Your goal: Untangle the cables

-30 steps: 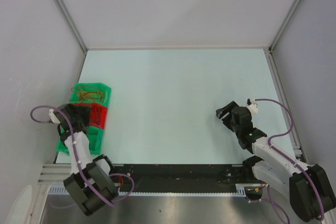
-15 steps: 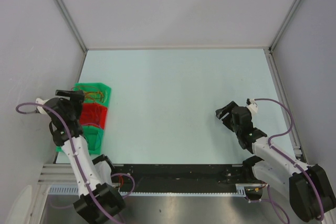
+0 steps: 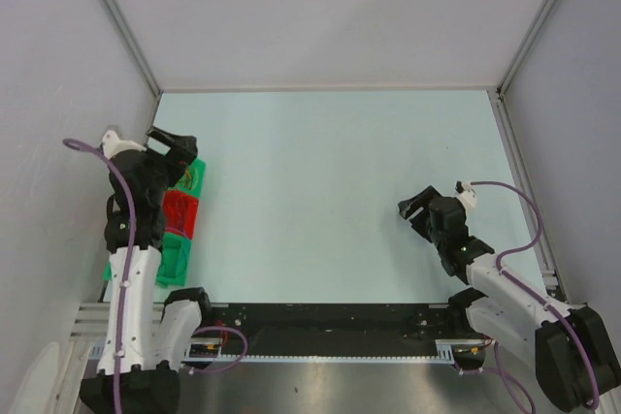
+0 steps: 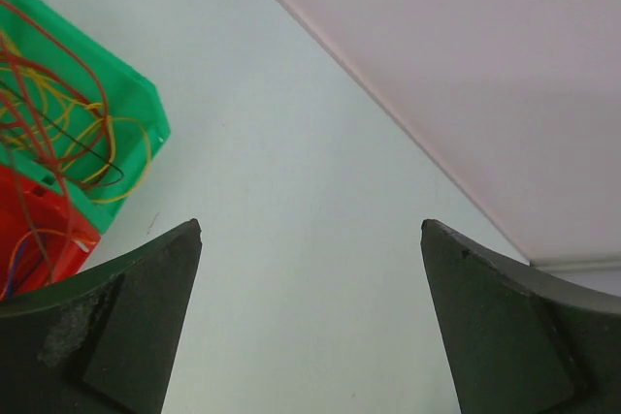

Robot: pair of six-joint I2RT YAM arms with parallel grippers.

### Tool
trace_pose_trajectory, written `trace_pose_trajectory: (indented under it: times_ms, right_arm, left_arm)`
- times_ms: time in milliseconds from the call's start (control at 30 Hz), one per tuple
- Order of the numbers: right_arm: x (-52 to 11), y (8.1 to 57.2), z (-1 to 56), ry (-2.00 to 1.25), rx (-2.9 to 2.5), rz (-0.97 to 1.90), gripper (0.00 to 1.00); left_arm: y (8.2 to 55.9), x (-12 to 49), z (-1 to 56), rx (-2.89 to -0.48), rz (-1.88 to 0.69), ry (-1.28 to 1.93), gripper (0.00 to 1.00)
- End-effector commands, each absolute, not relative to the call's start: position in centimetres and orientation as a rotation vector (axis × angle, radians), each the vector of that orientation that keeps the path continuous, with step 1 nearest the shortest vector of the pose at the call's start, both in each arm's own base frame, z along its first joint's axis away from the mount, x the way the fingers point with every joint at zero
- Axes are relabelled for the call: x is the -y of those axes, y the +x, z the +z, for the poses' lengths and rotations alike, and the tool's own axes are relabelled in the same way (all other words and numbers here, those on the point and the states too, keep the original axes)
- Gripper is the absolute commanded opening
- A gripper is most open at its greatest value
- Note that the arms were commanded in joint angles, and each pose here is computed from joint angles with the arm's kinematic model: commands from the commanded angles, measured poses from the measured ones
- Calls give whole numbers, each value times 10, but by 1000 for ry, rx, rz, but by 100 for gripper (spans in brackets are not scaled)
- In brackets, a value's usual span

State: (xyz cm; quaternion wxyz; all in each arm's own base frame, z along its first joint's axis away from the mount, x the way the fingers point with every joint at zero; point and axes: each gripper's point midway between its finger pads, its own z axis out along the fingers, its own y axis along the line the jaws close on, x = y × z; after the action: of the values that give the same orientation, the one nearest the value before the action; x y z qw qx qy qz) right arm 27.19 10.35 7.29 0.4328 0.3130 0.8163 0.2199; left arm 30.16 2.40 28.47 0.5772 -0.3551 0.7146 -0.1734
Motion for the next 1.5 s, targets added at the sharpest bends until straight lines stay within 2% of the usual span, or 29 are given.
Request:
trace_pose_trajectory:
  times_ms: [0,167,433,600,767,867,1033,1133,1167,1267,1367,1467]
  right_arm:
    - [-106,282,94,753,-1963,591,75]
    - [-107,282,94,747,-1965,594,74]
    - [-106,282,94,757,-1962,593,73]
    - [-108,286,95,733,-1966,607,75]
    - [-101,301,121,629,-1909,626,75]
    - [-80,316,152,616,-1808,513,77]
    - [-27,327,186,534,-1650,144,75]
    - [1,329,191,482,-1618,-93,82]
    - [8,332,195,488,-1589,-141,87]
    - [30,337,180,522,-1594,-335,100]
    - [52,335,158,627,-1592,-479,100]
    - [47,349,137,563,-1667,-434,100]
  left_arm:
    - [314,5,309,-1664,-395,-652,100]
    - [326,55,308,-1738,-439,-489,100]
    - [332,143,271,-1911,-463,-213,100]
    - [322,191,245,-1978,-492,-38,99]
    - [300,217,221,-2036,-519,81,98]
    - [285,217,207,-2048,-548,103,98]
    - [269,209,188,-2069,-546,132,98]
    - [261,207,185,-2083,-566,126,98]
    - [255,211,190,-2076,-613,135,98]
    - [239,217,205,-2088,-708,167,98]
    - [231,213,225,-2092,-701,224,98]
    - [228,195,240,-2077,-602,263,99]
